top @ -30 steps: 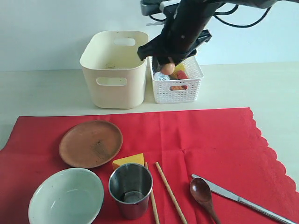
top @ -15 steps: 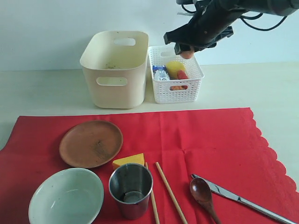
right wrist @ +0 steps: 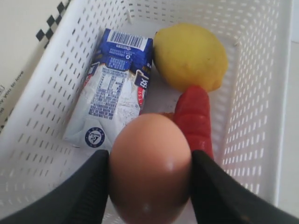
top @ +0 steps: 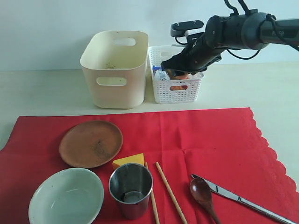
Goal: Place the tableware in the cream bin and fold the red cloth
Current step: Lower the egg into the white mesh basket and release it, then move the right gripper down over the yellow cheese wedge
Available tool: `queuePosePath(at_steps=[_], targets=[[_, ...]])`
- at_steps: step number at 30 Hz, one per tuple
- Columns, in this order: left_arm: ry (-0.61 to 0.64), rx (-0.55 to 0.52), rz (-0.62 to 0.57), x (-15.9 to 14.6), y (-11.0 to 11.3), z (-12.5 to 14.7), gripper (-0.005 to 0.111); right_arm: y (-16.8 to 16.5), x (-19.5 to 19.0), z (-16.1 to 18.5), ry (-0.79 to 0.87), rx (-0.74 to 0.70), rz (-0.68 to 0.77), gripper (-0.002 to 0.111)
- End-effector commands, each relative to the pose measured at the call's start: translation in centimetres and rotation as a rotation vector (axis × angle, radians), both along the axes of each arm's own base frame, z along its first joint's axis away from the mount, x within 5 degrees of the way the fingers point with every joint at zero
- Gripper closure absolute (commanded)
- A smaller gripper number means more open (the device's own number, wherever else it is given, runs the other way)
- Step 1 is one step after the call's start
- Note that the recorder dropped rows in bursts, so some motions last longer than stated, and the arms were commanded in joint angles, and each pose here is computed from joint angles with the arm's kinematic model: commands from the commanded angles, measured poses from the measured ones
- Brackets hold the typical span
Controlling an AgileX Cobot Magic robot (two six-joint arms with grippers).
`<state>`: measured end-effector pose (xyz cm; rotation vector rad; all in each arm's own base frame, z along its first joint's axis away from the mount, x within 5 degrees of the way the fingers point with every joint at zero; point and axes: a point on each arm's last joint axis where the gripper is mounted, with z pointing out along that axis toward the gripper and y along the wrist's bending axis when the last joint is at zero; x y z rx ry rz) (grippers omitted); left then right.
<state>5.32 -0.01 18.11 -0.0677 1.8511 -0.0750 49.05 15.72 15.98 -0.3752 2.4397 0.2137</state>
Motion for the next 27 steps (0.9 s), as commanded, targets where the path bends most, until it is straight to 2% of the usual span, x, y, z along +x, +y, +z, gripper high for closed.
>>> queuePosePath(at_steps=[1, 8, 12, 20, 27], targets=[[-0.013, 0.001, 0.001, 0.0, 0.0, 0.0, 0.107, -0.2, 0.4, -0.7, -0.025, -0.014, 0.016, 0.092], [-0.013, 0.001, 0.001, 0.0, 0.0, 0.0, 0.107, -0.2, 0.3, -0.6, -0.023, -0.013, 0.014, 0.054], [-0.013, 0.001, 0.001, 0.0, 0.0, 0.0, 0.107, -0.2, 0.0, 0.9, -0.027, -0.01, 0.017, 0.042], [-0.013, 0.001, 0.001, 0.0, 0.0, 0.0, 0.107, -0.6, -1.7, 6.0, -0.013, -0.01, 0.034, 0.04], [-0.013, 0.001, 0.001, 0.0, 0.0, 0.0, 0.107, -0.6, -4.3, 11.1, 0.006, -0.006, 0.073, 0.044]])
